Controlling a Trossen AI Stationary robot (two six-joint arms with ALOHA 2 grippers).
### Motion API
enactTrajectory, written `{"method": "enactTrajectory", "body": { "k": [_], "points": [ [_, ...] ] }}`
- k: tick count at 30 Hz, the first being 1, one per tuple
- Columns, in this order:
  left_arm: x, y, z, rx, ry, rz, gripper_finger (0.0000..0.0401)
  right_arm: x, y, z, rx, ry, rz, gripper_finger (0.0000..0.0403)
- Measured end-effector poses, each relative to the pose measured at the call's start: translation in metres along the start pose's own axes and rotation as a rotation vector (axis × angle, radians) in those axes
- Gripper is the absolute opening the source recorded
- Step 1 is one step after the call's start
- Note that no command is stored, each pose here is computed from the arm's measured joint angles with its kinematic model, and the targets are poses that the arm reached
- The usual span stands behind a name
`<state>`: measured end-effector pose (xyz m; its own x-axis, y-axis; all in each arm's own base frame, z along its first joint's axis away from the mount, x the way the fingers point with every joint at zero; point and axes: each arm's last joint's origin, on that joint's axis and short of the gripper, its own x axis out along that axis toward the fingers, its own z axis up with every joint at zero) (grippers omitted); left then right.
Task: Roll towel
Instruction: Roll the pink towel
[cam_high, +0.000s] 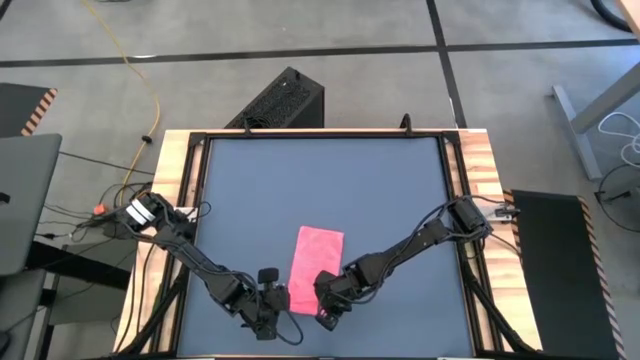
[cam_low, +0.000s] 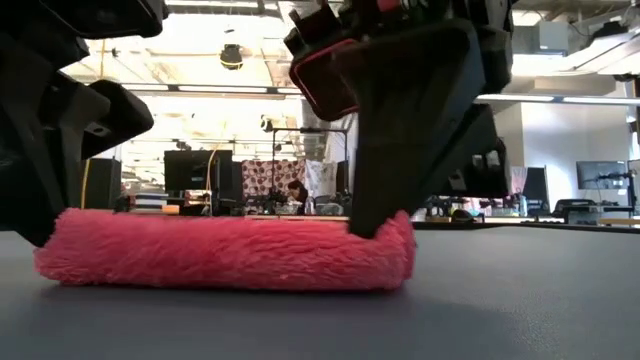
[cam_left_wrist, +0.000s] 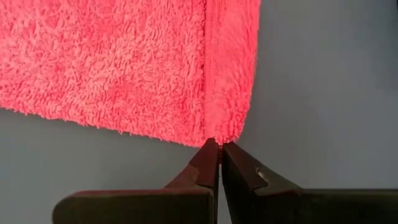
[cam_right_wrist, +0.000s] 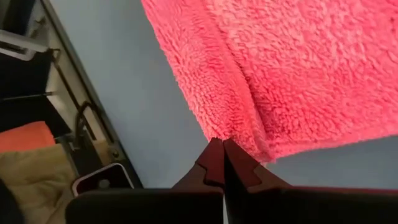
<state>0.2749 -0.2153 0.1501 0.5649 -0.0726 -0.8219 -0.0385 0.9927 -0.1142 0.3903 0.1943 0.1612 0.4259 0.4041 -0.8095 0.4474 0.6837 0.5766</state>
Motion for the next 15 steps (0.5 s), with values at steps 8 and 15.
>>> {"method": "enactTrajectory", "body": {
  "k": [8,15],
  "points": [
    [0.0009,0.0018,0.0018,-0.031,0.007,-0.011,0.0,0.0002,-0.0014,-0.004,0.013,0.02,-0.028,0.0012],
    [0.0029,0.0043,0.008,-0.088,0.004,-0.055,0.0,0.0,-0.0019,-0.0048,0.055,0.061,-0.018,0.0012]
  ]
}}
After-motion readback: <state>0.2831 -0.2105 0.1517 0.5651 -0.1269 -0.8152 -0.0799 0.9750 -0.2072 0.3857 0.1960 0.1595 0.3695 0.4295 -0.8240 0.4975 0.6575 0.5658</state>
